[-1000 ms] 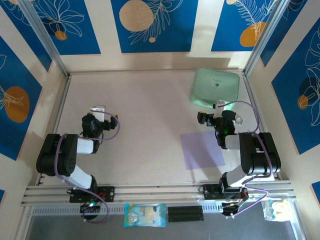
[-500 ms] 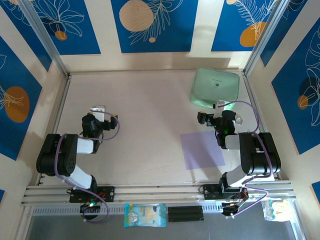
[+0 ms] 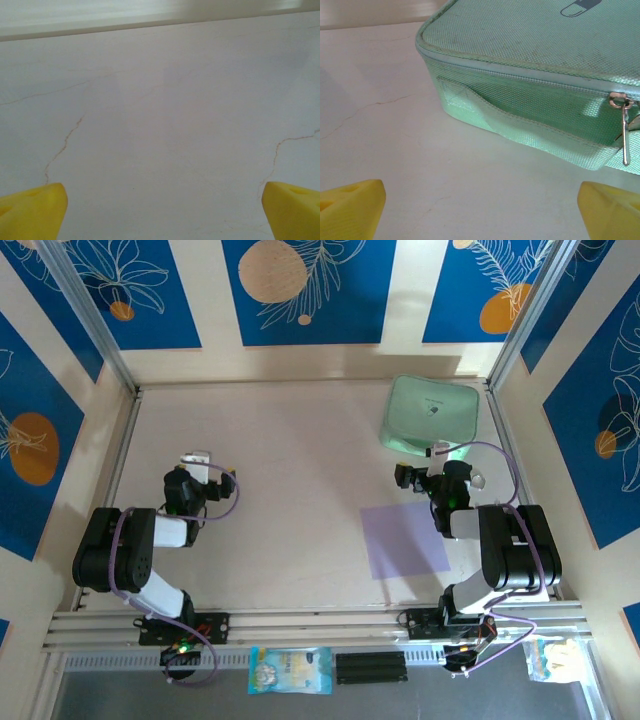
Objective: Fold a paper plane with a square sheet of paper (pick it up from the middle)
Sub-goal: Move the square sheet of paper to the center of the table.
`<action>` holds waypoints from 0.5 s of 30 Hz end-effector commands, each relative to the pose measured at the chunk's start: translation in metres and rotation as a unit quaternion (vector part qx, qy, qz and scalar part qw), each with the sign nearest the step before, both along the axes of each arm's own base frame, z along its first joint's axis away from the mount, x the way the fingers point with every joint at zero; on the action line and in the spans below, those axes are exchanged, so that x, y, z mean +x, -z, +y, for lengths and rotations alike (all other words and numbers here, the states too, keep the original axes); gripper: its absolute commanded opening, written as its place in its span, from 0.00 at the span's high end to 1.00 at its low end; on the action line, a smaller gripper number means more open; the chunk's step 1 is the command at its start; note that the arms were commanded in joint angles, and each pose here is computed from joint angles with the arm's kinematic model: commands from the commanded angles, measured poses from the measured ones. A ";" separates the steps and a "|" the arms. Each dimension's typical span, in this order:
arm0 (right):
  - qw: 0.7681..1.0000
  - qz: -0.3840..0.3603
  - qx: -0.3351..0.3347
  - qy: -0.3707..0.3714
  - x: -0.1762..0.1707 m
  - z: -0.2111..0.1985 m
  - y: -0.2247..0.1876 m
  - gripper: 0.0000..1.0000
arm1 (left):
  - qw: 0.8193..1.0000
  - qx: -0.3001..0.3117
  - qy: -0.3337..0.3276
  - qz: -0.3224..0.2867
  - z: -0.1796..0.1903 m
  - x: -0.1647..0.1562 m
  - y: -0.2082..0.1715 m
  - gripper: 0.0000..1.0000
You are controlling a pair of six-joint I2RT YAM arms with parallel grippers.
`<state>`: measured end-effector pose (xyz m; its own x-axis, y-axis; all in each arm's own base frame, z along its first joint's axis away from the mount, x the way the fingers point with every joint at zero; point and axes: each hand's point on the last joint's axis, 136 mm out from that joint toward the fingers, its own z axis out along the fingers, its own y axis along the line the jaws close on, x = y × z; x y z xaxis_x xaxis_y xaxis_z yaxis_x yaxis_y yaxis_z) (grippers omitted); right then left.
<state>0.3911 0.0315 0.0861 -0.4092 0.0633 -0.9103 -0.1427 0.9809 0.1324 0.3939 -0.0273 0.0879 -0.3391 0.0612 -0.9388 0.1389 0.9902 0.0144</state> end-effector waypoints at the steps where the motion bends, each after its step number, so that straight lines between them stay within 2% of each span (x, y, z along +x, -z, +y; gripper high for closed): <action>1: 1.000 -0.009 0.005 0.000 0.005 0.000 -0.007 0.01 | 1.000 0.004 0.009 -0.009 -0.004 0.002 -0.004 0.00; 7: 1.000 -0.015 0.010 -0.008 0.003 0.001 -0.011 0.01 | 1.000 0.003 -0.008 -0.011 0.001 0.002 -0.009 0.01; 11: 1.000 -0.016 0.008 -0.004 0.000 0.001 -0.031 0.01 | 0.999 0.005 -0.031 -0.018 0.009 -0.002 -0.023 0.01; 15: 1.000 0.014 0.015 0.015 -0.006 0.001 -0.055 0.01 | 0.999 0.007 -0.051 -0.013 0.016 -0.004 -0.039 0.01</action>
<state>0.3860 0.0314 0.1204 -0.4073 0.0777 -0.9100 -0.1351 0.9803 0.1442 0.3890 -0.0169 0.1128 -0.3148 0.0559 -0.9475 0.0801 0.9963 0.0322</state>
